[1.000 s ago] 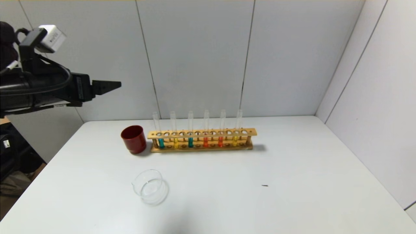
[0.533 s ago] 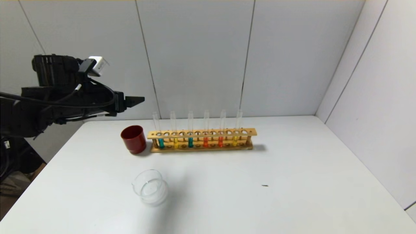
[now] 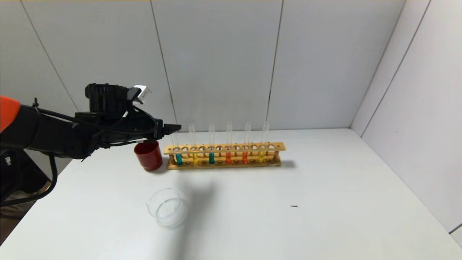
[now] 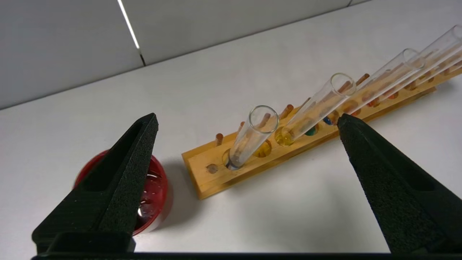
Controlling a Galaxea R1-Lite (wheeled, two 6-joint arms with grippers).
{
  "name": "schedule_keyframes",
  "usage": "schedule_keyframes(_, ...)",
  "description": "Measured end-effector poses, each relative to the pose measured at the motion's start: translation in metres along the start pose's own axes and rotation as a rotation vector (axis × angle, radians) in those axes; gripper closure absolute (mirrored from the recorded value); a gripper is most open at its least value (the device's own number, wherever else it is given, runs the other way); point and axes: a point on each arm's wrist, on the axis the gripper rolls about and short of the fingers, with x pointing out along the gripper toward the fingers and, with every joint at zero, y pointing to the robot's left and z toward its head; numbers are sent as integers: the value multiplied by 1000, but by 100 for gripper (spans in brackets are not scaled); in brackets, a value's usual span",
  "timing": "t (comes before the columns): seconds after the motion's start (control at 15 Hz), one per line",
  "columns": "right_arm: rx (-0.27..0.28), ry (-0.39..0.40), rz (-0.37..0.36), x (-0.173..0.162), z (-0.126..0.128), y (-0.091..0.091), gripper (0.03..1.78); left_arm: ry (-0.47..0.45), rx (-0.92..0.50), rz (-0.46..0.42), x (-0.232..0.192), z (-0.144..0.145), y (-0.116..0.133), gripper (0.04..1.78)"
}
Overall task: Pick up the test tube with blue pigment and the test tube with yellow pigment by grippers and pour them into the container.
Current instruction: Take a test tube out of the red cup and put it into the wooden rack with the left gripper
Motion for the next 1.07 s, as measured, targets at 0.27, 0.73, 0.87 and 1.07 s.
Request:
schedule_keyframes(0.27, 0, 0, 0, 0, 0, 0, 6, 28, 2, -9, 18, -9, 1, 7)
schedule_keyframes(0.73, 0, 0, 0, 0, 0, 0, 6, 34, 4, -20, 42, -19, 2, 37)
schedule_keyframes(0.87, 0, 0, 0, 0, 0, 0, 6, 43, 3, -23, 48, -23, 2, 67)
schedule_keyframes(1.07, 0, 0, 0, 0, 0, 0, 6, 48, 1, -25, 54, -26, 3, 122)
